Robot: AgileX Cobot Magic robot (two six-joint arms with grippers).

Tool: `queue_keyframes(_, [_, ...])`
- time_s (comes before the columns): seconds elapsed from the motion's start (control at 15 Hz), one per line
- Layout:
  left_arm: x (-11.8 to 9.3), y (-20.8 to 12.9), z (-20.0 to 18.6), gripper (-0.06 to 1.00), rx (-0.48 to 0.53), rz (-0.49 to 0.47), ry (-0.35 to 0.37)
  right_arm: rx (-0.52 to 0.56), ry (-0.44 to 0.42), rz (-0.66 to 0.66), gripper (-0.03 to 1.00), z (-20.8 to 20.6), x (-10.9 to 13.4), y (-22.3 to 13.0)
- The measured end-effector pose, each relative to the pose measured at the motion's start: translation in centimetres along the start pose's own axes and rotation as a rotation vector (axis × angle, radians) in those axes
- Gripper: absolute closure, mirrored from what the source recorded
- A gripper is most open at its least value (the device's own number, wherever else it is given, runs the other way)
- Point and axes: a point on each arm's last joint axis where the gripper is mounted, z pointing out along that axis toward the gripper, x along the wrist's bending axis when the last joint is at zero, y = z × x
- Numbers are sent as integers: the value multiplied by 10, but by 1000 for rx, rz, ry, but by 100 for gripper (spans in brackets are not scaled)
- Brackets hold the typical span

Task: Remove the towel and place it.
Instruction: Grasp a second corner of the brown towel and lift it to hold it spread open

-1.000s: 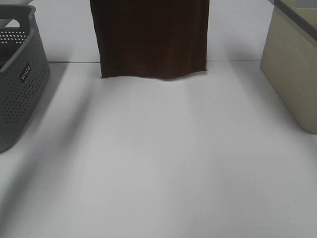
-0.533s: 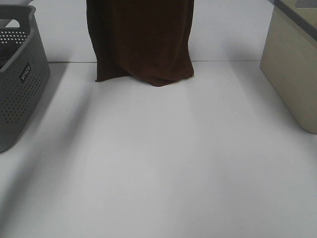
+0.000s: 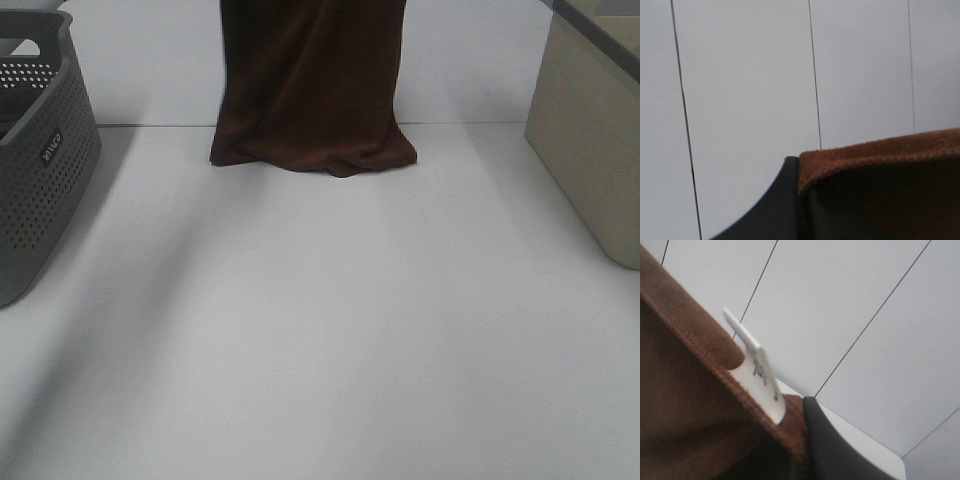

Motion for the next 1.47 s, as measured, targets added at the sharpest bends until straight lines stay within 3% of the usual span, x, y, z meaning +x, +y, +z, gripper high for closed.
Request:
queue_keyframes(0.2, [-25, -39, -2, 94, 166, -60, 19, 71, 43, 32, 96, -6, 2, -2])
queue_keyframes(0.47, [-20, -46, -18, 94, 404, -144, 177, 135, 80, 50, 96, -7, 5, -7])
queue_keyframes(0.53, [-19, -43, -23, 94, 496, -135, 175, 144, 87, 54, 96, -6, 6, -9])
queue_keyframes(0.6, [-20, -42, -26, 94, 549, -134, 163, 148, 90, 56, 96, -6, 7, -9])
queue_keyframes(0.67, [-19, -44, -33, 94, 669, -146, 110, 155, 97, 63, 96, -6, 7, -10])
queue_keyframes(0.8, [-15, -39, -42, 94, 777, -172, 54, 184, 116, 76, 96, -7, 9, -12])
queue_keyframes(0.93, [-9, -22, -50, 94, 821, -141, 44, 219, 131, 93, 96, -10, 10, -13])
queue_keyframes(1.0, [-5, 10, -63, 94, 860, -87, 25, 258, 145, 136, 96, -19, 8, -10])
queue_keyframes(1.2, [-3, 53, -86, 94, 930, -30, -10, 319, 201, 223, 96, -43, 7, 3])
queue_keyframes(1.47, [-3, 68, -107, 94, 1060, -5, -44, 419, 309, 280, 96, -66, 13, 9])
